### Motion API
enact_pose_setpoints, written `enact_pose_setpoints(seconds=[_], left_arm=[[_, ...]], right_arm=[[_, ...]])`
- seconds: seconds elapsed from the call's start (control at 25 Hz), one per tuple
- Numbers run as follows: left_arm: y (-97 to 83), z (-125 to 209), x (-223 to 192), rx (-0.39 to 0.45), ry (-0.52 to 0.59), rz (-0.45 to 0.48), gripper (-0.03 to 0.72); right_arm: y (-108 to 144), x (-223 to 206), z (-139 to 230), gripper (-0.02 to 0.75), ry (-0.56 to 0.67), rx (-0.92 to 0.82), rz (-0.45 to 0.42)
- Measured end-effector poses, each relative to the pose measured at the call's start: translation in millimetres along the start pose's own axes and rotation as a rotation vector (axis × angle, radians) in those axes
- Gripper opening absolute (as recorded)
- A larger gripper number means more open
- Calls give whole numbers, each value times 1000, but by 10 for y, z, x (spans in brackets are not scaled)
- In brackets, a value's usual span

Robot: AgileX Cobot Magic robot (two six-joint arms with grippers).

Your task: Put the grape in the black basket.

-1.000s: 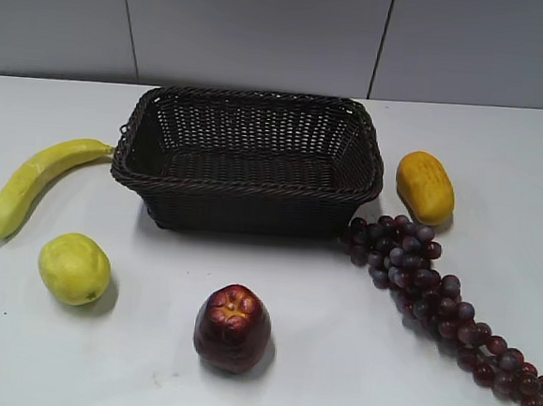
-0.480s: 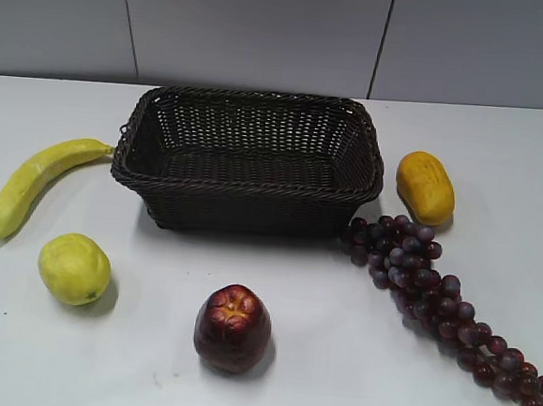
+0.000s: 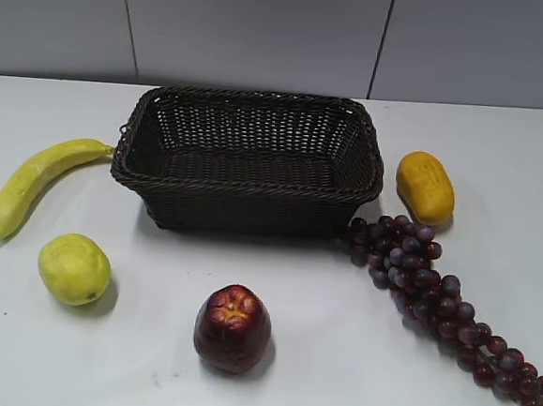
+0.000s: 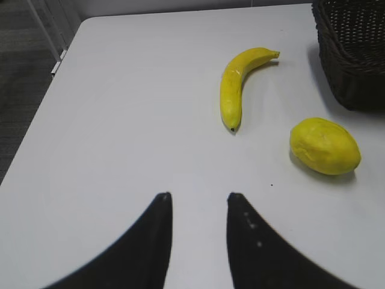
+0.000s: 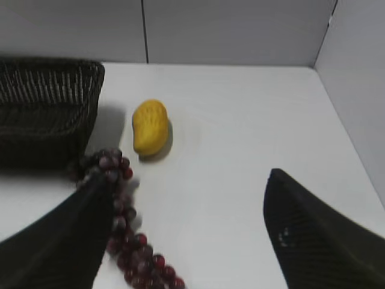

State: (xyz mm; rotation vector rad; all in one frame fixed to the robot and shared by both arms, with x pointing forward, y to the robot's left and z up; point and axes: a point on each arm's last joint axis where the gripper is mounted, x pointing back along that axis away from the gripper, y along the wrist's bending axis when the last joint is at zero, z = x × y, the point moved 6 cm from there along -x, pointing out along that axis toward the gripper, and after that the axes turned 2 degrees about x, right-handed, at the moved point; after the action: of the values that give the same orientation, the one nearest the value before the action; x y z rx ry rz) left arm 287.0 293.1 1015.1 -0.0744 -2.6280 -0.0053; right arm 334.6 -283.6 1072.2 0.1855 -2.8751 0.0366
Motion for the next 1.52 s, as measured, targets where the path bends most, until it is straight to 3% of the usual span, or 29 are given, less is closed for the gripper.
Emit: enact_pose_setpoints(seconds=[0.28,0.64,0.88,1.2,1.52], left_arm=[[0,0,0,0,0,0,233],[0,0,0,0,0,0,233],[0,0,0,0,0,0,233],[0,0,0,0,0,0,233],[0,0,0,0,0,0,233]], right_arm=[[-52,-633,-62,590,66,-27,11],[-16,-1558,293,645,391,-89,-29],[258,-2034,569,661,606,-42,-160],[776,-2351,974,661,784,49,-300],[933,-2666,1458,663,918,81,-310]])
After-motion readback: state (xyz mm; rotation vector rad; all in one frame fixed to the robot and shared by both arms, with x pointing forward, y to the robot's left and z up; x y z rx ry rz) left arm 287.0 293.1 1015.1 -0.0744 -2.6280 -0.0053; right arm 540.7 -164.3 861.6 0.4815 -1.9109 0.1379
